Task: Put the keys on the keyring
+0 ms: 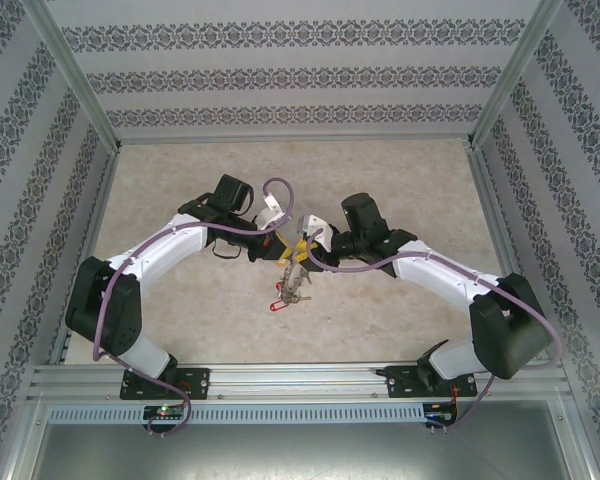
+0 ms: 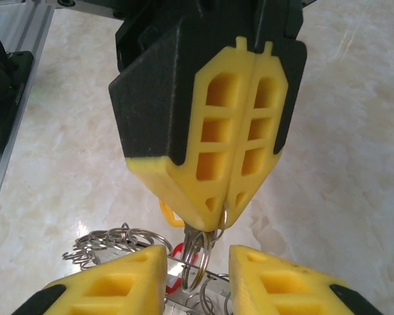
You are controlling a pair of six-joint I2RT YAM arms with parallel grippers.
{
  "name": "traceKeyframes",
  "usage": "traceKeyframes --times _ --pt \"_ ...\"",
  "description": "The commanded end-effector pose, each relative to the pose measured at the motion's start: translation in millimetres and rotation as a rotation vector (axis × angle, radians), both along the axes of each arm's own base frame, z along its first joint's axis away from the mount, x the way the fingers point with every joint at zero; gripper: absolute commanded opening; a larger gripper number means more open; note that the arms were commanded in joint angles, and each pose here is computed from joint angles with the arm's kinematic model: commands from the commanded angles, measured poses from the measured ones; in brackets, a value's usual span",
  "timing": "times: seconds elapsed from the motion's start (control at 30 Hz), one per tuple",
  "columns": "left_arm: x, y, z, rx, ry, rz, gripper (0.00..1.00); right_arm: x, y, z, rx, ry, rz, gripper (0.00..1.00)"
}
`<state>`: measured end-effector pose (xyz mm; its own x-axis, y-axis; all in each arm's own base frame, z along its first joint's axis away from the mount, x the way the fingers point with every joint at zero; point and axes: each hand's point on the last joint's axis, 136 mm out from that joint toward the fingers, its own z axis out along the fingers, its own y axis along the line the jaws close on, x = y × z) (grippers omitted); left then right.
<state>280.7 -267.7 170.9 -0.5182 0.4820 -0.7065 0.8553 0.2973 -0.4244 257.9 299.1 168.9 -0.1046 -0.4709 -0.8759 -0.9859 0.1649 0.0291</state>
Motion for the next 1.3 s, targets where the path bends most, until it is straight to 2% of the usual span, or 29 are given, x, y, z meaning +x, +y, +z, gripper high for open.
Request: traceKeyframes --times 0.0,0.3,0.47,0.6,0.8,1.0,1.27 --pt "0.9 -3.8 15.8 -0.050 0.014 -0.010 0.00 2.1 4.5 1.6 -0.011 0.004 0.003 0.29" --pt "-0.3 -4.2 17.5 -0.056 0.015 -0.014 0.00 5.4 3.3 -9.9 -0.051 0.045 -0.017 0.26" --pt "-1.1 -4.7 18.2 -0.063 0.019 -0.014 0.00 7.9 4.6 -8.9 -0.046 0.059 -0.028 0.00" --pt "-2.3 -4.2 18.5 -0.061 0.020 -0.012 0.00 13.2 3.9 -1.2 -0.009 0.054 -0.051 0.00" --pt "-5.7 0.0 16.0 -0.045 0.008 -0.014 0.00 23.3 -9.0 22.0 0.141 0.059 -0.097 0.00" --pt "-6.8 1.0 16.2 -0.050 -0.030 -0.024 0.00 24.8 -14.2 26.5 0.176 0.081 -0.098 0.00" --pt "-16.9 -0.3 38.5 -0.057 -0.254 -0.104 0.00 29.1 -6.7 19.6 0.146 0.170 -0.105 0.00"
